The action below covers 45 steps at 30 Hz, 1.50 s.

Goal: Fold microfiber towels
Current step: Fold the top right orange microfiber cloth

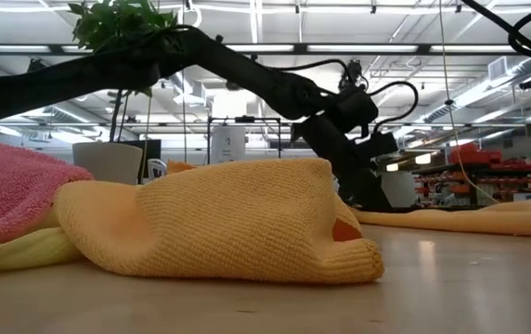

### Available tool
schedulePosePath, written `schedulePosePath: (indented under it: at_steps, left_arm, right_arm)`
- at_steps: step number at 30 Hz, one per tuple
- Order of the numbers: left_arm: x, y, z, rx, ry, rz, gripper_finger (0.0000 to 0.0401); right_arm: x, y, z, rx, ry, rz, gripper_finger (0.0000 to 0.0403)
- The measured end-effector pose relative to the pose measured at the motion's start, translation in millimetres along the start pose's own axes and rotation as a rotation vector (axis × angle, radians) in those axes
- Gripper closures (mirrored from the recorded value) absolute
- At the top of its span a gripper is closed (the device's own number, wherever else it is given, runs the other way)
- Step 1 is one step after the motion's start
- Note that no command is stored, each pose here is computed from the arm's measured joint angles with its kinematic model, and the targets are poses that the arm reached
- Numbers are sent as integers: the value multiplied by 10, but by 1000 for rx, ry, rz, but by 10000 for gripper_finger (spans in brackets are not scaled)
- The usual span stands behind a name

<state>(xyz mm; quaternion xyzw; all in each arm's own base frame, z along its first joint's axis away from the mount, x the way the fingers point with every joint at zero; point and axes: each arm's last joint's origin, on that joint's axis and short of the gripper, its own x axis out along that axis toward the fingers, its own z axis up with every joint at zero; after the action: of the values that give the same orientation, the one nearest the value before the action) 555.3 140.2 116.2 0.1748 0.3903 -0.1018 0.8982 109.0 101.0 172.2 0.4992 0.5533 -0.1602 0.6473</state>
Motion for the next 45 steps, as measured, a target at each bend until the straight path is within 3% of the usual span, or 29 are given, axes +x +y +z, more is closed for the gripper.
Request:
schedulePosePath:
  at_steps: [5,11,14,18,22,25,27,32,37,40,45]
  left_arm:
    - [-250,47,26,-51,84,-25,395]
    - [-920,43,265,-180,136,-127,397]
    - [-1201,-74,363,-245,194,-197,398]
    - [-1318,-441,324,-310,359,-397,399]
    - [-1063,-1035,216,-258,461,-502,399]
    - [-933,-1426,52,-245,456,-511,400]
    - [-970,-1528,-89,-289,429,-483,400]
    - [-1215,-1547,-358,-413,298,-384,400]
    - [-1445,-1477,-461,-512,225,-333,380]
    - [-1517,-1442,-500,-510,238,-327,345]
    - [-1581,-1414,-480,-403,221,-338,275]
  right_arm:
    - [-2,-26,5,1,-5,-26,400]
    - [-3,-30,13,-7,-28,-27,400]
    - [0,-36,27,-3,-37,-37,400]
    - [22,-29,87,-11,-109,-46,400]
    - [73,38,153,-39,-146,-20,400]
    - [130,110,156,-52,-145,21,400]
    - [159,143,148,-55,-138,38,396]
    - [153,179,133,-61,-120,66,355]
    - [34,206,124,-94,-88,125,293]
    - [-18,204,119,-135,-86,153,259]
    - [19,196,94,-355,-118,116,216]
